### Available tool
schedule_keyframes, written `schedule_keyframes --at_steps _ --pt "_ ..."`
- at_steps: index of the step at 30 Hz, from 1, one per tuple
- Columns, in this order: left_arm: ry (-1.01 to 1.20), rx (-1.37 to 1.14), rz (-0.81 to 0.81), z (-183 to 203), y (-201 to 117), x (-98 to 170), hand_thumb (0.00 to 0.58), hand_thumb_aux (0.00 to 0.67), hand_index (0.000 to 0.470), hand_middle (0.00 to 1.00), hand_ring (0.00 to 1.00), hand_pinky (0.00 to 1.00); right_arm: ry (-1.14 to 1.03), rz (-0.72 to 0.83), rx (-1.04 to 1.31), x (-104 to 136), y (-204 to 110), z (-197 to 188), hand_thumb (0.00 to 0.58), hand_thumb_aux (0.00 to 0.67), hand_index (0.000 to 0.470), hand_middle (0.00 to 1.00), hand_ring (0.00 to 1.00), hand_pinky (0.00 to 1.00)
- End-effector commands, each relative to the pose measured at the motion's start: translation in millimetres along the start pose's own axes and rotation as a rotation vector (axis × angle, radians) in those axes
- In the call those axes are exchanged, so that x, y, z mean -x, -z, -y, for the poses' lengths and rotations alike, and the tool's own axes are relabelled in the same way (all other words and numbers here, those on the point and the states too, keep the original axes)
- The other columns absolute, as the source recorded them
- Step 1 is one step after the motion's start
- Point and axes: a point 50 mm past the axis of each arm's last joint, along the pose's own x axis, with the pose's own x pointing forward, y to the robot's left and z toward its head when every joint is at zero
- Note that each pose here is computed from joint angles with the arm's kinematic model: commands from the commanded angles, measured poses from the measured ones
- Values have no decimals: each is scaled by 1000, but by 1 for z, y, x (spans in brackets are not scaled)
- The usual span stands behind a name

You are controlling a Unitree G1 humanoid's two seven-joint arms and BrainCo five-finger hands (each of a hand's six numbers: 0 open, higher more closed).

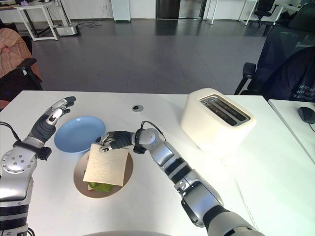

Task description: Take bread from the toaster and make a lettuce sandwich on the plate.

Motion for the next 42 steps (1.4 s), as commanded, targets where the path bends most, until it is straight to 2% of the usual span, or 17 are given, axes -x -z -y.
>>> schedule_keyframes --at_steps 1,9,11,15,21,25,28,34,42 --pt "2 0 -8 3 0 1 0 0 0 0 0 0 -25 -17 69 -11 -5 2 580 670 470 0 0 0" --pt "75 9 11 14 -4 1 0 0 0 0 0 0 -50 -29 113 -24 -4 -4 580 670 470 0 0 0" --pt "169 66 72 24 -14 4 0 0 0 0 0 0 -45 -45 121 -27 1 -6 580 670 470 0 0 0" --pt "449 164 307 47 -45 19 0 0 0 0 0 0 -43 -77 106 -31 13 -10 580 670 470 0 0 0" --pt "663 305 495 49 -65 42 0 0 0 0 0 0 -42 -117 73 -32 27 -11 580 670 470 0 0 0" --pt "930 351 384 60 -52 65 0 0 0 0 0 0 -45 -120 54 -33 31 -11 580 670 470 0 0 0" --pt "1010 343 283 63 -38 73 0 0 0 0 0 0 -43 -119 43 -32 33 -10 580 670 470 0 0 0" --pt "981 210 172 66 -11 68 0 0 0 0 0 0 -47 -107 32 -32 33 -11 580 670 470 0 0 0" --pt "847 51 293 78 -6 48 0 0 0 0 0 0 -66 -99 16 -32 33 -14 580 670 470 0 0 0"
